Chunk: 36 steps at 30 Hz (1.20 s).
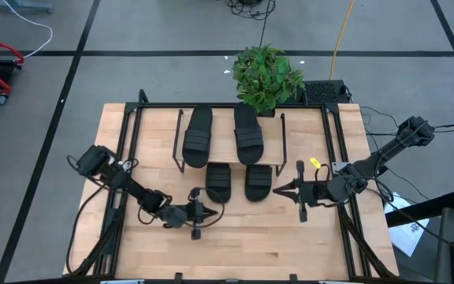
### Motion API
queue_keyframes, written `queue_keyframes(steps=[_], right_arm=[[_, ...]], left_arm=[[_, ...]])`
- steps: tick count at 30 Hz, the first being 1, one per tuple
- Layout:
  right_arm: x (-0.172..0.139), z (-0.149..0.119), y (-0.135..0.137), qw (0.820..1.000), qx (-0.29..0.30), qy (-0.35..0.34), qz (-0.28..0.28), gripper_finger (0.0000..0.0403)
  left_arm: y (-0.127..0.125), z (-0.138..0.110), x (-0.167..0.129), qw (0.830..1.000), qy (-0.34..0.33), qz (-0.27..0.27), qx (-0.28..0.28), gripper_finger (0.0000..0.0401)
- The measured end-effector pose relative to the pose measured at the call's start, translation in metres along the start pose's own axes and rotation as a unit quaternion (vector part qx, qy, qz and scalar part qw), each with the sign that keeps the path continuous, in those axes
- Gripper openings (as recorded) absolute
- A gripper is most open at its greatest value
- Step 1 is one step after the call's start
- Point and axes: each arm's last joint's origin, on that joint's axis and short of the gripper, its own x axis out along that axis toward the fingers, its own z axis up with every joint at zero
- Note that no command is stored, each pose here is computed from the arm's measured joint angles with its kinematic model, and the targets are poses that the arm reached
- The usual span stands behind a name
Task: Pick and place slides into the shelf
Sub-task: Adjust the shelf
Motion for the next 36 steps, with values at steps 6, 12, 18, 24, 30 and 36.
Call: queue_keyframes(steps=[6,12,18,24,30,36], right_arm=[[0.000,0.000,-0.001,1.000,0.000,0.002,-0.011,0.0006],[0.000,0.000,-0.001,1.000,0.000,0.002,-0.011,0.0006],[0.000,0.000,-0.001,1.000,0.000,0.002,-0.010,0.0006],[0.000,0.000,-0.001,1.000,0.005,0.005,-0.020,0.0006],[-0.004,0.000,-0.004,1.000,0.002,0.007,-0.021,0.0006],[-0.016,0.001,-0.016,0.999,0.014,0.005,-0.033,0.0006]], left_arm=[[0.010,-0.006,0.003,0.999,0.037,0.026,-0.011,0.0000],[0.018,-0.008,0.006,0.998,0.052,0.044,-0.016,0.0000],[0.019,-0.007,0.008,0.998,0.058,0.020,0.010,0.0000],[-0.004,0.021,-0.025,0.993,-0.006,0.017,0.119,0.0000],[-0.002,0.051,-0.082,0.980,-0.057,0.094,0.166,0.0000],[0.033,0.067,-0.128,0.972,-0.137,0.133,0.133,0.0000]])
